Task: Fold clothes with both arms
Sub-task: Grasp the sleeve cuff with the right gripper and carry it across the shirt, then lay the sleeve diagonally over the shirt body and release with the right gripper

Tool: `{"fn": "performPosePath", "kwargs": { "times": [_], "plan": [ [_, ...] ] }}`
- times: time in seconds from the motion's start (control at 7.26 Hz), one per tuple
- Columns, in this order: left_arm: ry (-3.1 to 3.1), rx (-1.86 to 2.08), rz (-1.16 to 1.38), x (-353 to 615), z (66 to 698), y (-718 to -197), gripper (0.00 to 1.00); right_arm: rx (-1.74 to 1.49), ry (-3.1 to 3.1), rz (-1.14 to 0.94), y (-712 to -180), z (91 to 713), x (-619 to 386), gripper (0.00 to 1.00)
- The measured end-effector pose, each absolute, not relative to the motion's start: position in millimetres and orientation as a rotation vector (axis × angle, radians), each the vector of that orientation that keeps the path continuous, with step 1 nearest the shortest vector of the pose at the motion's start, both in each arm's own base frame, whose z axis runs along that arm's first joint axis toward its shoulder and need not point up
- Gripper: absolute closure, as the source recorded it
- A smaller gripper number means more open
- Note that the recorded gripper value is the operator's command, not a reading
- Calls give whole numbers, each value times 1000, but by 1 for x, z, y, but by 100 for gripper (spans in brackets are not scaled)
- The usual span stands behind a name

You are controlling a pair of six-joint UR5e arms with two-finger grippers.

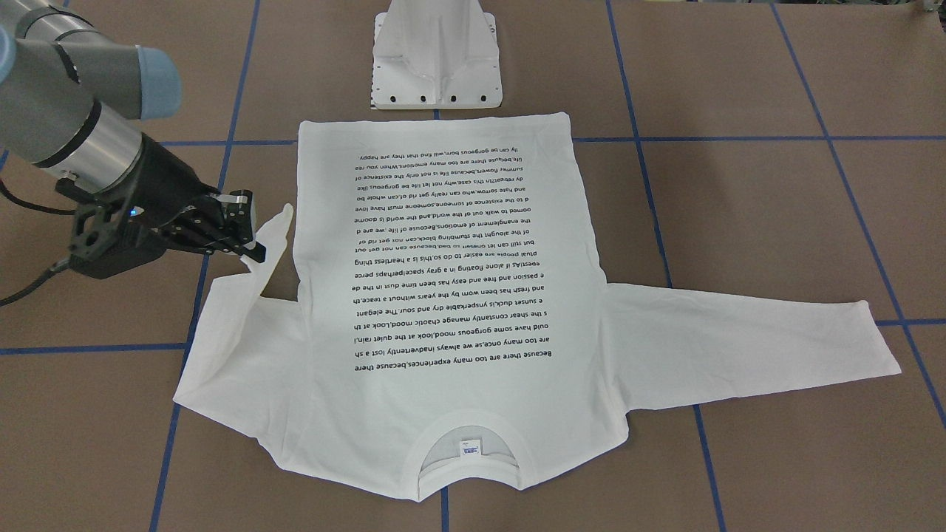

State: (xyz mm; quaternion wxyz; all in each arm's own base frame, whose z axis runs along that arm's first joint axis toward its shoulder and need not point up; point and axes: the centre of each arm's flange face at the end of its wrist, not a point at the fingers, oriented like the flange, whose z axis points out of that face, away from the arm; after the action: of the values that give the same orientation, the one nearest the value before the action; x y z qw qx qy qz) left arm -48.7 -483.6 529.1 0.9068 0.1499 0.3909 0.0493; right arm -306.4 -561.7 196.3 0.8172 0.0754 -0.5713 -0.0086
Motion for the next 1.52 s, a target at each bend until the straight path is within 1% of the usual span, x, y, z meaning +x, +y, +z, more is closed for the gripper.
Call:
{"fn": "performPosePath", "kwargs": {
  "times": [0.28,0.41,0.55,0.83,1.1,1.52],
  "plan": [
    [806,306,97,-50,532,-483,0,217,-1276,-61,-556,100,-363,100],
    [804,304,95,-51,533,-483,0,243,-1276,-77,-549,67,-405,100],
    [803,302,92,-51,534,-483,0,255,-1261,-89,-541,48,-446,100],
    [802,298,90,-52,537,-482,0,266,-1214,-106,-522,32,-520,100],
    [801,295,87,-52,538,-482,0,258,-1172,-119,-509,32,-568,100],
    [801,293,86,-52,540,-482,0,206,-1109,-136,-523,58,-645,100]
  ]
}}
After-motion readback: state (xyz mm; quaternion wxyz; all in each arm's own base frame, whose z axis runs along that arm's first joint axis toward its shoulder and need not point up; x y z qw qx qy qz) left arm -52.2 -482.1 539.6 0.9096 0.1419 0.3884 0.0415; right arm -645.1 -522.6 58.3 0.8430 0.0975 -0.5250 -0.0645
